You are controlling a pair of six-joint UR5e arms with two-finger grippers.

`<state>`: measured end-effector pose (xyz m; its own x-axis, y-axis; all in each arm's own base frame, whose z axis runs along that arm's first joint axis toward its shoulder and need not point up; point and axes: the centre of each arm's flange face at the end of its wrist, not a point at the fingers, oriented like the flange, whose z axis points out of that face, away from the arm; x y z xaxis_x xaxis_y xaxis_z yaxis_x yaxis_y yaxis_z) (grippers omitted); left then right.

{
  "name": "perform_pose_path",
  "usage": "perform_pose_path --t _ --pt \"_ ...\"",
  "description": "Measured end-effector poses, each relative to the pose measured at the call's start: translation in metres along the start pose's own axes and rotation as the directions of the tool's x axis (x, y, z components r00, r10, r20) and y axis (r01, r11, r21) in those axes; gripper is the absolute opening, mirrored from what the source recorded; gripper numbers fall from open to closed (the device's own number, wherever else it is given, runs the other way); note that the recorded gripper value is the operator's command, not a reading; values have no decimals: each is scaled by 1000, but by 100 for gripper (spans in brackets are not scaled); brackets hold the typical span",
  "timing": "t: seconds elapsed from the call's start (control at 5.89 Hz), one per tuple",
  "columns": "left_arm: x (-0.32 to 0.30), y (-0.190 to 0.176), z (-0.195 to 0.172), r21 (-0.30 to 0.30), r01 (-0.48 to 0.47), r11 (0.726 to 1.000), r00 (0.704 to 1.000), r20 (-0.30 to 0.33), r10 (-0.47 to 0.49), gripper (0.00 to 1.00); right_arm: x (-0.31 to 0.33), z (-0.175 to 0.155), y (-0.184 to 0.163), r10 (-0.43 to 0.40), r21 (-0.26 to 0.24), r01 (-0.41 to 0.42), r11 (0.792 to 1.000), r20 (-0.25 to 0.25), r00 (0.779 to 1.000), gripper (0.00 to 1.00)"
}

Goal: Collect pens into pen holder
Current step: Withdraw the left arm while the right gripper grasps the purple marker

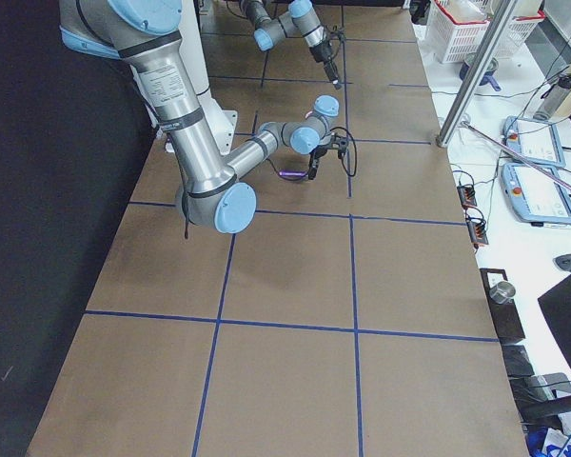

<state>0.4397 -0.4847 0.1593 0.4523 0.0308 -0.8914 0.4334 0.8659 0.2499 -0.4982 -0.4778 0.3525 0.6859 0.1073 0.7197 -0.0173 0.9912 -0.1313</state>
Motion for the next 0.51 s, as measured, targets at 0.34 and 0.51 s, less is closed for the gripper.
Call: perform_pose_path --t 0.34,0.51 --pt "-32 -54 -22 -121 28 992 999 31 -25 100 0 -1 0 1 -2 -1 1000 -1 1000 18" --pt "-41 -66 -27 -133 35 991 999 44 -30 100 0 -2 -1 1 -1 -1 1000 0 1000 3"
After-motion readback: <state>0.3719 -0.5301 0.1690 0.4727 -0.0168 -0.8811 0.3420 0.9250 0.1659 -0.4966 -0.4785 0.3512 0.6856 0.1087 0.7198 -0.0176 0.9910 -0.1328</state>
